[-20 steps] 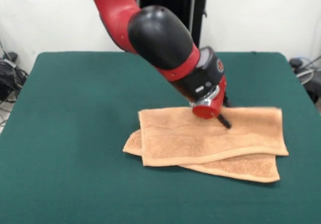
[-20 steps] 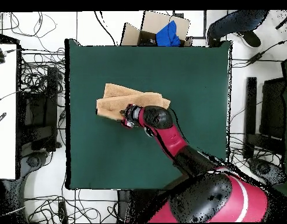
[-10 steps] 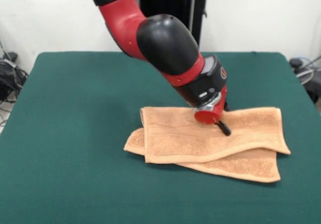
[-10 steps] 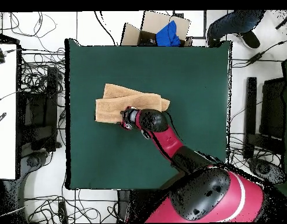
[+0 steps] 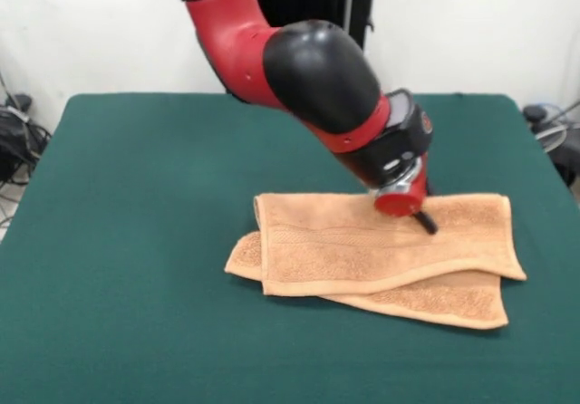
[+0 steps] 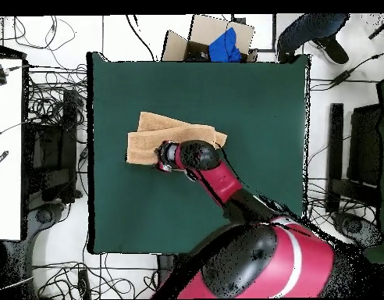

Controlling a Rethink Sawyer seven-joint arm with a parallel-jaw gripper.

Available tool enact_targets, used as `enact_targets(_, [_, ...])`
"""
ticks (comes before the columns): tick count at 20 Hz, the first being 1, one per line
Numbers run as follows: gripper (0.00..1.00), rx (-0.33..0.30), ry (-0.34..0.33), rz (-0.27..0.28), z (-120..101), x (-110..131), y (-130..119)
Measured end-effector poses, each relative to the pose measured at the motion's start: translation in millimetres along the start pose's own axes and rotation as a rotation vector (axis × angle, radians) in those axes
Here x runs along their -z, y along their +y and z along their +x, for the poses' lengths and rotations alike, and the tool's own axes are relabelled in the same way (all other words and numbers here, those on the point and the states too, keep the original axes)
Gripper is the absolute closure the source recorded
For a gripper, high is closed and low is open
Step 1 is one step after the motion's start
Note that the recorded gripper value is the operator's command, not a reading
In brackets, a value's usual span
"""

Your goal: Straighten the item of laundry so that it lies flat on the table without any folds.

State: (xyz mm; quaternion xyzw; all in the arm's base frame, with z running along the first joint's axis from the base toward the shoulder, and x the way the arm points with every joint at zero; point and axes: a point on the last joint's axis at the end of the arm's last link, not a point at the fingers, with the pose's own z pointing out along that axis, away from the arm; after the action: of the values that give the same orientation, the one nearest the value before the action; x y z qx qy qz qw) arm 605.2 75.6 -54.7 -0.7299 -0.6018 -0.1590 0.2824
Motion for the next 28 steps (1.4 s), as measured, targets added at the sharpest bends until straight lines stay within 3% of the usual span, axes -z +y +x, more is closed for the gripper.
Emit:
enact_targets(4, [0.0,0.072,0.031,0.13,32,12,-4])
enact_targets(7, [0.0,0.098,0.053,0.192,46,23,-5])
enact_targets(8, [0.0,0.124,0.082,0.269,62,43,-4])
enact_targets(11, [0.0,0.138,0.104,0.327,76,65,0])
enact_targets(13, [0.0,0.137,0.122,0.377,90,95,10])
enact_targets(15, [0.0,0.132,0.122,0.39,95,111,17])
enact_targets(16, [0.0,0.125,0.108,0.39,101,130,28])
enact_targets(19, [0.0,0.122,0.058,0.364,104,150,47])
enact_targets(25, [0.0,0.175,-0.13,0.251,90,176,96])
enact_targets(28, [0.0,0.205,-0.22,0.209,72,180,122])
